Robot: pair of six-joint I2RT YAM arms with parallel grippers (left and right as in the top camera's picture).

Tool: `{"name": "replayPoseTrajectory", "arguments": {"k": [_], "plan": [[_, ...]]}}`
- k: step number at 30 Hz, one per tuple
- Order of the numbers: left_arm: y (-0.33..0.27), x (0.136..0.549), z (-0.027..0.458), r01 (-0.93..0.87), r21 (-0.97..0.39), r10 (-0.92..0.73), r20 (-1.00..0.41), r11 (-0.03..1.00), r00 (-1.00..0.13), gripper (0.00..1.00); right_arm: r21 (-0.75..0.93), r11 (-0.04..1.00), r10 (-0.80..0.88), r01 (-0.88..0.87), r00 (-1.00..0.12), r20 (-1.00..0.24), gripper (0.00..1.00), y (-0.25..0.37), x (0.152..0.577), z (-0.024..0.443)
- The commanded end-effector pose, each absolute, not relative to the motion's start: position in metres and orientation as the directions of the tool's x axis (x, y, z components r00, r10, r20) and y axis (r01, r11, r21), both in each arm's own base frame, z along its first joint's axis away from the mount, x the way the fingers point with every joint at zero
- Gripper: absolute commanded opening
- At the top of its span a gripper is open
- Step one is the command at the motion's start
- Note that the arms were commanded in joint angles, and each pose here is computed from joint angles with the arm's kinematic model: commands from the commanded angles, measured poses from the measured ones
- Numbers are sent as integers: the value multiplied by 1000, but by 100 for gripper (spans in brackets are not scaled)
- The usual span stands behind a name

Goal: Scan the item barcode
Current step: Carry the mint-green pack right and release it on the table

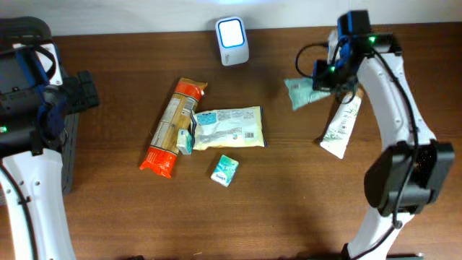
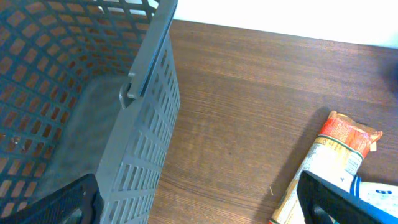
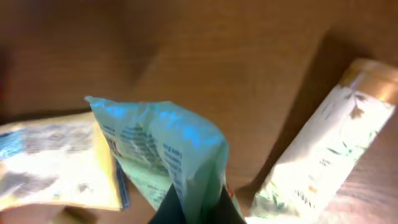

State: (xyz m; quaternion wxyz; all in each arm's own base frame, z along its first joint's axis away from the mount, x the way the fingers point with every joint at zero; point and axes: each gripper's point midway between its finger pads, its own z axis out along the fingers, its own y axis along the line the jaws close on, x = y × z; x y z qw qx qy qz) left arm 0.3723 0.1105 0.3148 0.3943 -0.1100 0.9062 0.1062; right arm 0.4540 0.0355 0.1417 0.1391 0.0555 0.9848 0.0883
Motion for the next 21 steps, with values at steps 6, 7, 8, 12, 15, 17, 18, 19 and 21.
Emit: {"name": "replayPoseTrajectory", "arguments": {"k": [6, 7, 8, 12, 15, 17, 18, 19, 21], "plan": [[113, 372, 321, -299, 103, -124, -750, 949, -650, 99, 189, 949, 279, 253, -953, -121, 4, -18, 416, 44], [113, 372, 321, -299, 103, -124, -750, 949, -650, 99, 166, 945, 301, 283, -949, -94, 4, -29, 406, 38], [113, 372, 321, -299, 103, -124, -750, 949, -650, 99, 136, 944, 314, 301, -946, -81, 4, -38, 401, 35], [113, 372, 321, -299, 103, -124, -750, 949, -650, 99, 44, 936, 352, 349, -932, -85, 15, -69, 393, 34], [113, 372, 321, -299, 103, -124, -750, 949, -650, 99, 77, 931, 362, 357, -930, -62, 45, -67, 391, 39], [113, 372, 321, -299, 103, -124, -750, 949, -650, 99, 146, 929, 349, 340, -936, -40, 53, -55, 396, 68], [113, 372, 321, -299, 103, -124, -750, 949, -650, 99, 194, 929, 329, 315, -944, -40, 54, -47, 401, 91], [113, 372, 321, -299, 103, -124, -750, 949, -650, 99, 214, 930, 315, 299, -948, -45, 55, -43, 403, 104], [113, 372, 321, -300, 103, -124, -750, 949, -650, 99, 245, 939, 258, 241, -965, -40, 55, -19, 403, 130]]}}
